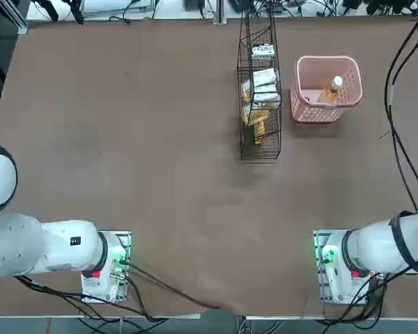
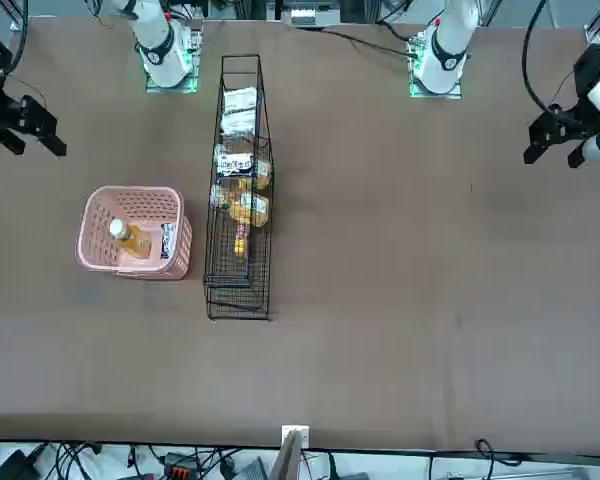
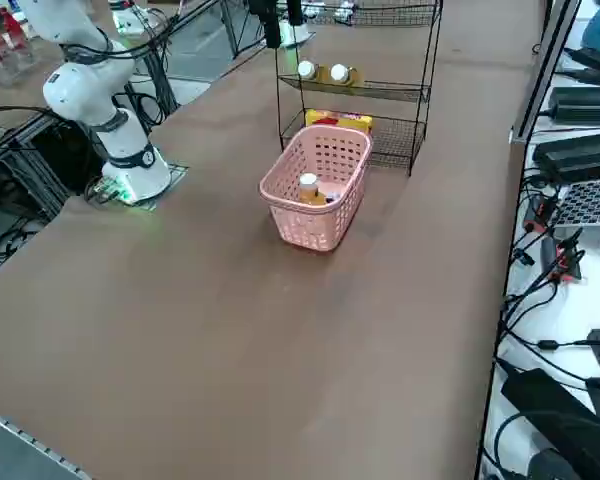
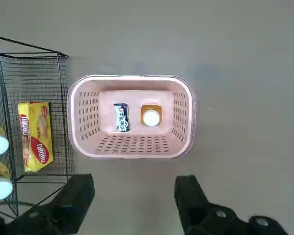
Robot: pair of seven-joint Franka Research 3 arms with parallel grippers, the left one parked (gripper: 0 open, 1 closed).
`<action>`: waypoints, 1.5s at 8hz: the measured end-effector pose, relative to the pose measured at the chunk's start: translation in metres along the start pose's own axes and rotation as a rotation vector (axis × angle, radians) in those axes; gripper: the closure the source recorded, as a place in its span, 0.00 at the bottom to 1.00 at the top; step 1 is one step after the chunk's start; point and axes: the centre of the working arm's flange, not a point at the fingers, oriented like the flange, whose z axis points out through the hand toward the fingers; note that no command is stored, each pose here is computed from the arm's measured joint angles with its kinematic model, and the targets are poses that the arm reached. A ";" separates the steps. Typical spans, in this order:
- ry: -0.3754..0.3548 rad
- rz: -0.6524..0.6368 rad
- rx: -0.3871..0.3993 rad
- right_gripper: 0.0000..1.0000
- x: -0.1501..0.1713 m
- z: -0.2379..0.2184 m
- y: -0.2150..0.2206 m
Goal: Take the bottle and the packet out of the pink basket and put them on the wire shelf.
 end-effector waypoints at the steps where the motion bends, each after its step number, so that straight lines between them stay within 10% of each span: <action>1: 0.000 0.000 0.002 0.00 0.000 0.000 0.000; 5: -0.006 -0.001 0.002 0.00 0.011 0.022 0.000; 12: -0.053 -0.050 -0.011 0.00 0.059 0.190 0.006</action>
